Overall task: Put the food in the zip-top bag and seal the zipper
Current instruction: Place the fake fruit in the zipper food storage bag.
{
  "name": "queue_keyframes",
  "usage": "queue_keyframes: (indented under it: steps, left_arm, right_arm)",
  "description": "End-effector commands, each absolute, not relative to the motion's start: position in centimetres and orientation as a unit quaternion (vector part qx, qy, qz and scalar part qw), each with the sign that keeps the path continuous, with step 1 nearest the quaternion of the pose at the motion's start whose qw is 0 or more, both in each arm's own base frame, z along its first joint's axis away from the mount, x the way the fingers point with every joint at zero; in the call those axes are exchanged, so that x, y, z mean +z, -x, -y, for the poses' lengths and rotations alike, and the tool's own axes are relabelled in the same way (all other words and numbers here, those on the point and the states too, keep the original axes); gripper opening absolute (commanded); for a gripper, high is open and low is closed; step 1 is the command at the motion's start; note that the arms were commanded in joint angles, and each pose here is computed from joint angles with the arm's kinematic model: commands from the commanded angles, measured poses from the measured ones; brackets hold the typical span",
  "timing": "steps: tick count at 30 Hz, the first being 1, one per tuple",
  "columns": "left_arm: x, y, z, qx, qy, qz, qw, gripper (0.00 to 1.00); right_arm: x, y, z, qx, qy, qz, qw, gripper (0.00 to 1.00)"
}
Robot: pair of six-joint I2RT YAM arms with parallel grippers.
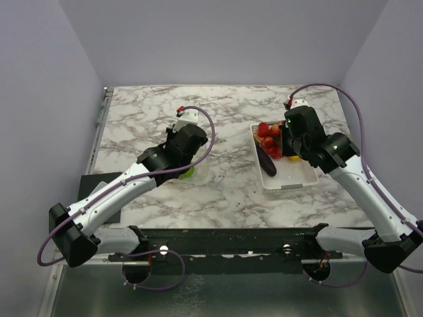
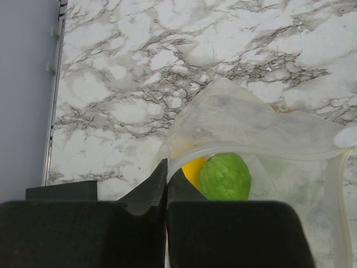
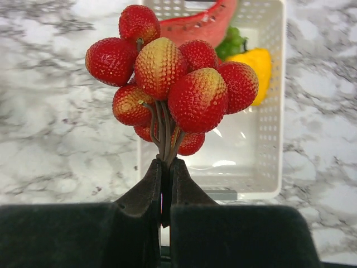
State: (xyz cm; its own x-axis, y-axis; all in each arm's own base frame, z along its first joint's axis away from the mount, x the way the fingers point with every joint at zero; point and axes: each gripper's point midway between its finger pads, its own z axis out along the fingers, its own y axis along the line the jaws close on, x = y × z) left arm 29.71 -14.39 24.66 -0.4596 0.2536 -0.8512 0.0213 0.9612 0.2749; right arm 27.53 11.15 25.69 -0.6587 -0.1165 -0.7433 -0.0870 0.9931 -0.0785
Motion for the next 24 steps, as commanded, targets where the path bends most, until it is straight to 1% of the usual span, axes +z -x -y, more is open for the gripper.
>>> queue_keyframes:
  steps: [1,6,10,17,24]
  left_arm:
    - [24.9,-29.8,14.3,0.105,-0.074,-0.844,0.520,0.00]
    - [24.9,-29.9,14.3,0.105,-0.073,-0.845,0.520,0.00]
    - [24.8,-29.9,14.3,0.104,-0.074,-0.846,0.518,0.00]
    - [24.9,-30.0,14.1,0.104,-0.067,-0.846,0.519,0.00]
    - [25.0,-30.2,14.0,0.100,-0.061,-0.847,0.519,0.00]
  right_arm:
    - [29.2,-26.9,-15.0,0.101,0.105,-0.888,0.437,0.01]
    - [31.8,-25.2,-18.9,0.215,0.159,-0.858,0.438,0.01]
    - [33.5,-23.9,-20.9,0.279,0.192,-0.835,0.434,0.01]
    - [35.4,-21.7,-23.2,0.358,0.233,-0.802,0.419,0.01]
    - [35.5,-20.4,-24.8,0.396,0.254,-0.789,0.395,0.01]
